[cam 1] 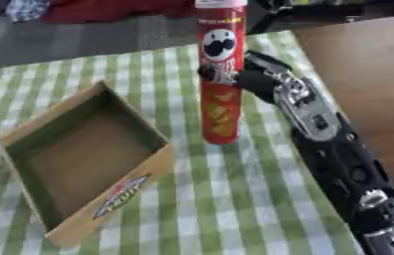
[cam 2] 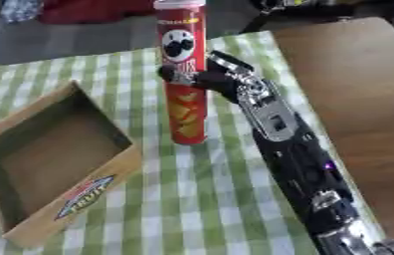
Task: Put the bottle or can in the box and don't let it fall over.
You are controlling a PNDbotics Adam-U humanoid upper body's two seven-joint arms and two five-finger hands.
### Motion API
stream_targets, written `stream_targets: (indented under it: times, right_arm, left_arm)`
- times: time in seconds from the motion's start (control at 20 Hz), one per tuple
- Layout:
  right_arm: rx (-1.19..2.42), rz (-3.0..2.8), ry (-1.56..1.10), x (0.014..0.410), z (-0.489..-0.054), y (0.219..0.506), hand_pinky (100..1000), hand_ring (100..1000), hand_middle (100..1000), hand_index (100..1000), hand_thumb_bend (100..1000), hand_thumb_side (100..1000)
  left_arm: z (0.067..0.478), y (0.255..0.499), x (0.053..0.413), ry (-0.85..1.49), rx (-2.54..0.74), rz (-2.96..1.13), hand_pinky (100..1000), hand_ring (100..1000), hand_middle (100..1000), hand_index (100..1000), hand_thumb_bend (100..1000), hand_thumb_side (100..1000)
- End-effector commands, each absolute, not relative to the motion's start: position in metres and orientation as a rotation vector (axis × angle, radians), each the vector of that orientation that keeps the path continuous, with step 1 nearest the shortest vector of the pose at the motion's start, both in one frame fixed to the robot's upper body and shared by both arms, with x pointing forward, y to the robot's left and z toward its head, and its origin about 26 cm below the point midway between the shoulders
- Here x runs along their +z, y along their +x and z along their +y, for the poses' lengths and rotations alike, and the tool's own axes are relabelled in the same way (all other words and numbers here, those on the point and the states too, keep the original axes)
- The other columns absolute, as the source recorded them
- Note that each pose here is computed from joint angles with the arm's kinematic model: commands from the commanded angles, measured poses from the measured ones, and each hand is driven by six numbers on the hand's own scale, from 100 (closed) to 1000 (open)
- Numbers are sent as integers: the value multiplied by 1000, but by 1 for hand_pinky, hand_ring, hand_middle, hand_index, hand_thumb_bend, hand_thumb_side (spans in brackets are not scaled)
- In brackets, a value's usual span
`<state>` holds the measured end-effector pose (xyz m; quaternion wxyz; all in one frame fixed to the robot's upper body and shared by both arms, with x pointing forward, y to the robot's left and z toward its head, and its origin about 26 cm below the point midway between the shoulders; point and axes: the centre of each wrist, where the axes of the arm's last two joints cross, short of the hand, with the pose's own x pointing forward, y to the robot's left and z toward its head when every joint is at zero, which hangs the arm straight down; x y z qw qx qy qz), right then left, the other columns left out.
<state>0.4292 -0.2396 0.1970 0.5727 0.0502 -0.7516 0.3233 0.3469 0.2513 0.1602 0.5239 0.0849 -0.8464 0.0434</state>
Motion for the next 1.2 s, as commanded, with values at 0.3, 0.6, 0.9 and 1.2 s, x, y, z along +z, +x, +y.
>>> stream_targets:
  times: [0.3, 0.6, 0.9, 1.2]
  right_arm:
    - [755, -1932, 65, 235, -236, 420, 903, 585, 545, 452, 100, 519]
    - [751, -2054, 24, 258, -221, 409, 899, 577, 537, 445, 100, 470]
    - [778, -2128, 16, 271, -206, 397, 898, 567, 526, 434, 100, 470]
    - [838, -2162, 54, 280, -191, 390, 896, 563, 520, 428, 100, 470]
  left_arm:
    - [253, 345, 172, 208, 92, -2066, 691, 1000, 996, 794, 100, 710]
    - [255, 345, 172, 221, 111, -2070, 691, 1000, 995, 793, 100, 708]
    - [258, 344, 173, 237, 140, -2074, 691, 1000, 993, 793, 100, 706]
    - [262, 344, 175, 258, 173, -2078, 692, 1000, 992, 792, 100, 705]
